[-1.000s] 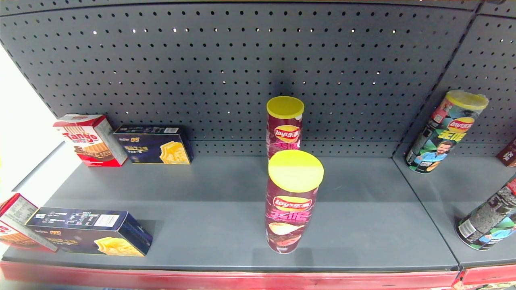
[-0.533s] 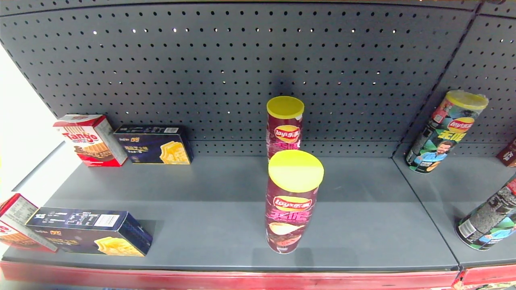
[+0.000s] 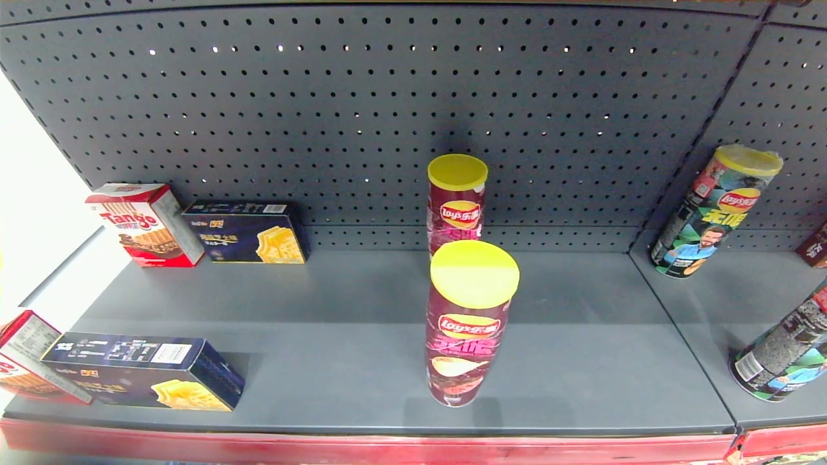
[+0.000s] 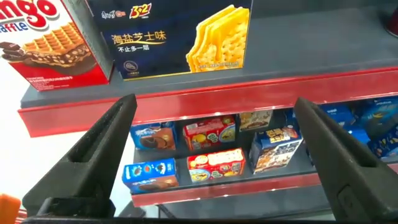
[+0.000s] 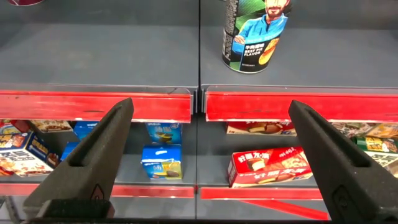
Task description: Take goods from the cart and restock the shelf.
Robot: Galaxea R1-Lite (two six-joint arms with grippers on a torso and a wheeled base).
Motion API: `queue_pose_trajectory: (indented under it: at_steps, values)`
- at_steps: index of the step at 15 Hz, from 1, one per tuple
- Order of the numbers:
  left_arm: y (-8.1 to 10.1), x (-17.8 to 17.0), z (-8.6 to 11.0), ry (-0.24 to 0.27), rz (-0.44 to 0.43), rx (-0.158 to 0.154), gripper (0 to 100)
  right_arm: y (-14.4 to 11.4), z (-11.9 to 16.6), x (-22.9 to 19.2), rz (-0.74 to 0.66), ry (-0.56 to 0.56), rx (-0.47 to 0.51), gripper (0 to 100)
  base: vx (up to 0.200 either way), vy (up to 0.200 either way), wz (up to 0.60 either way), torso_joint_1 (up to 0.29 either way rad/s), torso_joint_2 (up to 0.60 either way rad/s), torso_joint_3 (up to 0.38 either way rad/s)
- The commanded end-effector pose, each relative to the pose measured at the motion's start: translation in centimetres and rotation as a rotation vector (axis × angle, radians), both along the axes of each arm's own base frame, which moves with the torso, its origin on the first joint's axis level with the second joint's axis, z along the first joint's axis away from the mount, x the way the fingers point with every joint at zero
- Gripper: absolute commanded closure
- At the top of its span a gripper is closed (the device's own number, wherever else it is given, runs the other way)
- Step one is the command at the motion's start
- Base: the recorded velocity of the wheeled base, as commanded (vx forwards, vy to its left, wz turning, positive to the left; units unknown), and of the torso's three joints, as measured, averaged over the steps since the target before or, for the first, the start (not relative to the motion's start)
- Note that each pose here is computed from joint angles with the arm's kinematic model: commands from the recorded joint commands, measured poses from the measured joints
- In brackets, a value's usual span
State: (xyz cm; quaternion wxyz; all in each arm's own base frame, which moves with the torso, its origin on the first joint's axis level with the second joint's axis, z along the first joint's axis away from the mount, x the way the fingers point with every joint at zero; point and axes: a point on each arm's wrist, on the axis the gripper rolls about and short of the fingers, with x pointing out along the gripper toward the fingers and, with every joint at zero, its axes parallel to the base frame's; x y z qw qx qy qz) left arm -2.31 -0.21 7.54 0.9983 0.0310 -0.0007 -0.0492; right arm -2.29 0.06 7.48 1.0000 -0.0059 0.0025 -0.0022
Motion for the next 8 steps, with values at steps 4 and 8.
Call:
queue_pose_trajectory:
  at_steps: [4,8]
  values:
    - [0.00,0.01,0.00,0.001,-0.001,0.005,0,0.00,0.00,0.01,0.000,0.001,0.000,0,0.000,0.000,0.00,0.000,0.00,0.000]
    - [0.00,0.01,0.00,0.001,0.000,0.002,0,0.00,0.00,0.01,0.000,0.001,0.000,0,-0.050,0.000,0.00,0.001,0.00,0.001]
